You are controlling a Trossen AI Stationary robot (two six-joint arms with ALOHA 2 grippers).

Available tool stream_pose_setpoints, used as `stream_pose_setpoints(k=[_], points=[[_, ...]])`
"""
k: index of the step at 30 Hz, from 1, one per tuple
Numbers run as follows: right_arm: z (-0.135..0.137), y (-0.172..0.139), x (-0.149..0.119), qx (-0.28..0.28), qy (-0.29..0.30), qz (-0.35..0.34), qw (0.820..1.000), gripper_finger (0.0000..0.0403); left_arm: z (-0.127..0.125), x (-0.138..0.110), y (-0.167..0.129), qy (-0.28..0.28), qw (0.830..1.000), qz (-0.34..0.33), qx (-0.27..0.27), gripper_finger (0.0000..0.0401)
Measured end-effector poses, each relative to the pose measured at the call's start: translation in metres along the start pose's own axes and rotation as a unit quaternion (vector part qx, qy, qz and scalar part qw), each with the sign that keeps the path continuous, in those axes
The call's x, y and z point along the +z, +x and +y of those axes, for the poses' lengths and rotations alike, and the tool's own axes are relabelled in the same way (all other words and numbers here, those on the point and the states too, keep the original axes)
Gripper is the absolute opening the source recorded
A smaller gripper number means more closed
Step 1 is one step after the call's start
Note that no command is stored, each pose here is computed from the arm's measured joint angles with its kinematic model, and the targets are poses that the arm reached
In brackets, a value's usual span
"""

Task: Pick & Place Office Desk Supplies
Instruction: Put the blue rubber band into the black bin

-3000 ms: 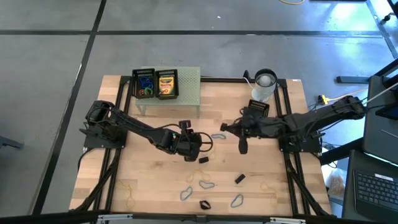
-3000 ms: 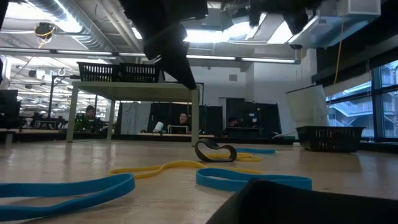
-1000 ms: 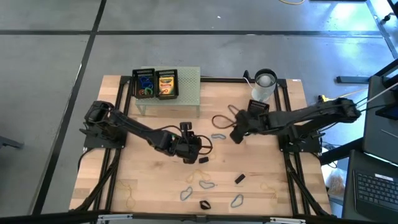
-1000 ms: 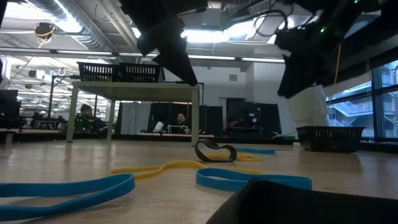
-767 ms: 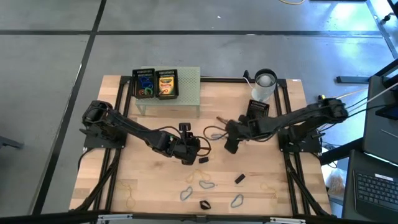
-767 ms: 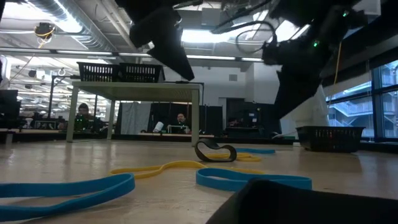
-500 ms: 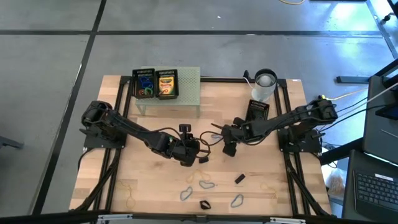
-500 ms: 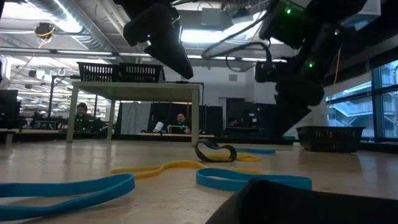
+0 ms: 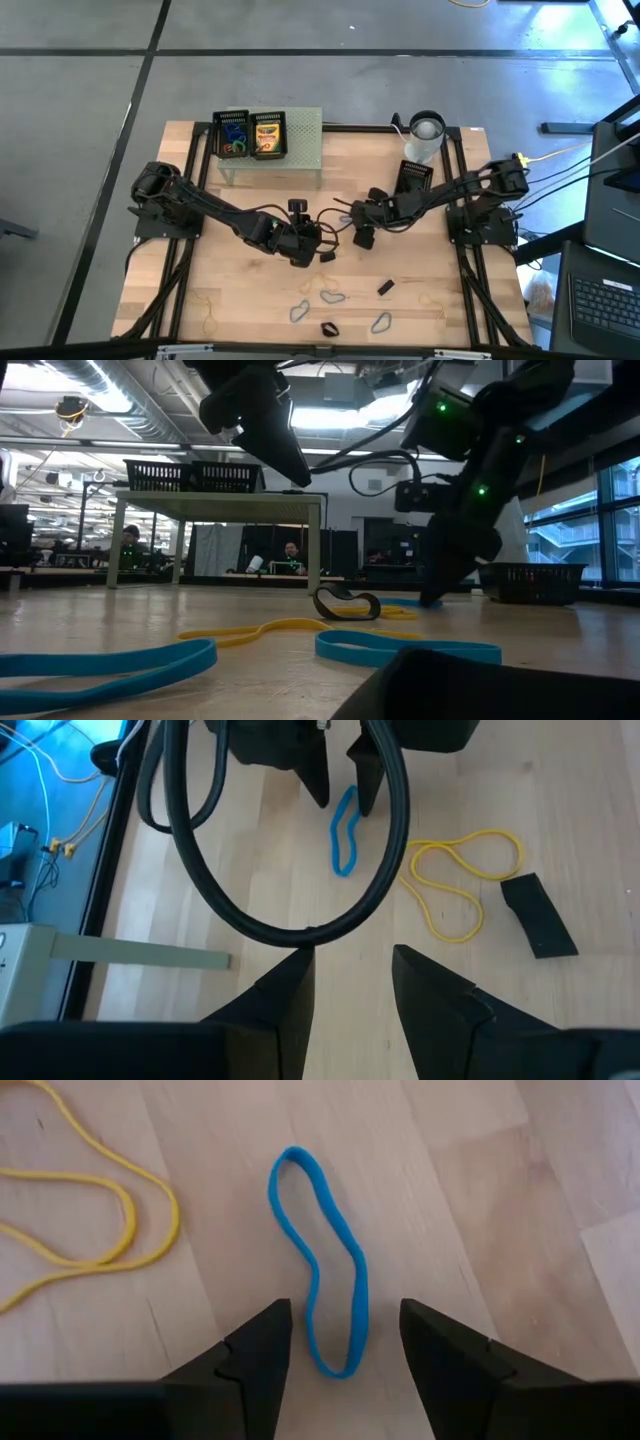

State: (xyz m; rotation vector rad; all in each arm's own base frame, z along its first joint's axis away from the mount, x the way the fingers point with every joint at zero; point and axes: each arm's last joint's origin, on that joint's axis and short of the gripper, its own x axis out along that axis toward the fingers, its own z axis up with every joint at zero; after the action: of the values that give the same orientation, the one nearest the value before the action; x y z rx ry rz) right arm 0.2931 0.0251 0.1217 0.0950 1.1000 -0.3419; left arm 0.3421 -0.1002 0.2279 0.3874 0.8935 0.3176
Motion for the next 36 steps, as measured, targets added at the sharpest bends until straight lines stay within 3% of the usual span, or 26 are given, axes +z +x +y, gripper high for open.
stream_pose_setpoints(k=[6, 10, 20, 29, 36], points=[[-0.004, 0.004, 0.002, 0.006, 0.009, 0.005, 1.000, 0.0189, 0.000, 0.000, 0.000, -0.001, 1.000, 0.000, 0.000, 0.0130], [-0.005, 0.006, 0.004, 0.038, 0.004, 0.008, 0.999, 0.0164, 0.000, 0.000, 0.000, -0.002, 1.000, -0.001, 0.000, 0.0130], [-0.009, 0.008, 0.006, 0.057, 0.010, 0.011, 0.998, 0.0014, 0.000, 0.000, 0.000, -0.002, 1.000, -0.001, 0.000, 0.0130], [-0.013, -0.004, 0.006, 0.062, -0.001, 0.009, 0.998, 0.0005, 0.000, 0.001, 0.000, -0.003, 1.000, -0.003, 0.001, 0.0130], [-0.019, -0.044, 0.020, 0.087, 0.017, -0.069, 0.994, 0.0003, 0.000, 0.001, 0.000, -0.002, 1.000, -0.002, 0.001, 0.0130]])
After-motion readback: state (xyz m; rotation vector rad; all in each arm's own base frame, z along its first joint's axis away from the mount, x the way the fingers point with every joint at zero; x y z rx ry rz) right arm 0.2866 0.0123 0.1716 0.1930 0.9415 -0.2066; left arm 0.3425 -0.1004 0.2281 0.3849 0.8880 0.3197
